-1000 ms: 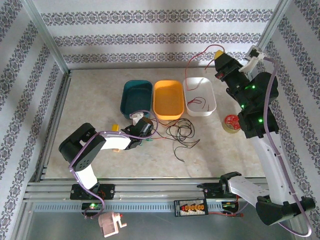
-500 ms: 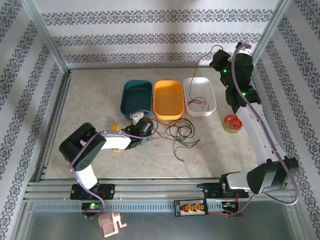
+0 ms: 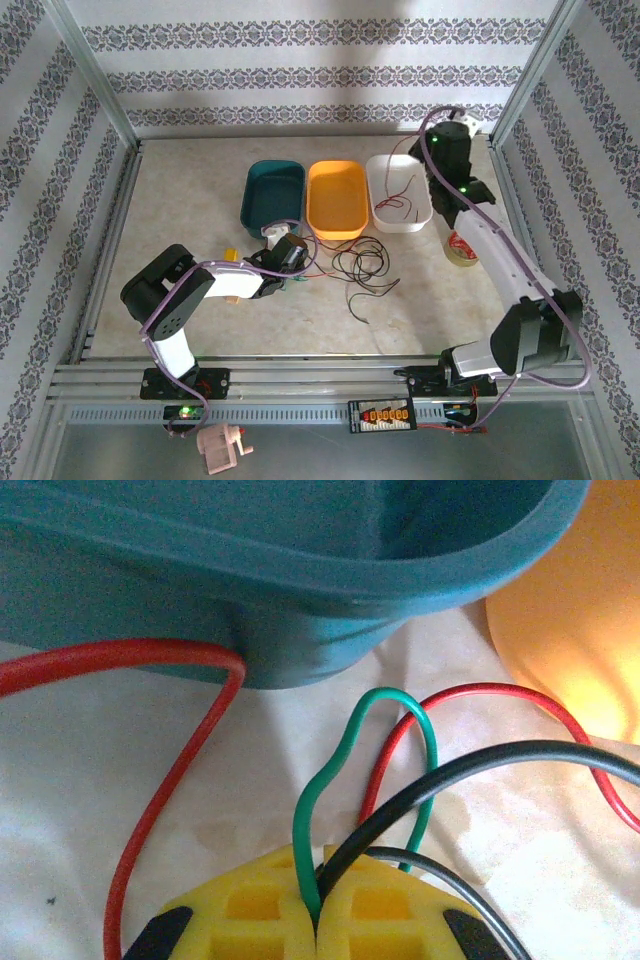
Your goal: Untangle the cables
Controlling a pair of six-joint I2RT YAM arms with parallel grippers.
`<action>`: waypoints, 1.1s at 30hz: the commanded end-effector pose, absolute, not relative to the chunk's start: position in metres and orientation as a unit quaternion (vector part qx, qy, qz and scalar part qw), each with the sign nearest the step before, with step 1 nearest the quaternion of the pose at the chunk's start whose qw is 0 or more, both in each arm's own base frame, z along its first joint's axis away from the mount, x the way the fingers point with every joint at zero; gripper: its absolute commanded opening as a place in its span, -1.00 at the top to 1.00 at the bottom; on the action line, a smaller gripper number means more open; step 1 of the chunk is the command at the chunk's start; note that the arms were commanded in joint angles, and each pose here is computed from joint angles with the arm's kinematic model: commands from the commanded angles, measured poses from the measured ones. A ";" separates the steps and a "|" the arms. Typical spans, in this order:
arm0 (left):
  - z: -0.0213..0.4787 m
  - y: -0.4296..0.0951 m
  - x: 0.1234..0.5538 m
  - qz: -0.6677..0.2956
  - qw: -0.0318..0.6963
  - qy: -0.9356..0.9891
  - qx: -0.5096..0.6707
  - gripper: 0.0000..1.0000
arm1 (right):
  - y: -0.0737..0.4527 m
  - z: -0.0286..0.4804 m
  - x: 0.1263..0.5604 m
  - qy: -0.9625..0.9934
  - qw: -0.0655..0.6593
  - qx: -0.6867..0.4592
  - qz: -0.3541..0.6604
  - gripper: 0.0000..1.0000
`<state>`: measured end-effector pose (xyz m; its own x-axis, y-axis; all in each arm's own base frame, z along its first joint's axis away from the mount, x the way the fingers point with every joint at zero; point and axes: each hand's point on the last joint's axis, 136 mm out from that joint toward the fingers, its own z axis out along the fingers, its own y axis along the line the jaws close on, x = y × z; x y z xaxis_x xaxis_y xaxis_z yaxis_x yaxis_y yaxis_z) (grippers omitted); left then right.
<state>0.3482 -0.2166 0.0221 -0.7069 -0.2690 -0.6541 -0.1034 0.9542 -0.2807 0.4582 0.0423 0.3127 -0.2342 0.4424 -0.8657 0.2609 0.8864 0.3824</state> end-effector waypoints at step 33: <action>0.003 -0.224 0.340 -0.107 0.341 0.931 -0.075 1.00 | -0.019 0.147 0.445 0.835 0.358 0.386 -0.159 1.00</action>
<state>0.3499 -0.2184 0.0199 -0.7086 -0.2681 -0.6527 -0.1031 0.9544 -0.2801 0.4452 -0.0174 0.1483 -0.4539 0.5286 -0.7173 0.7311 0.6811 0.0392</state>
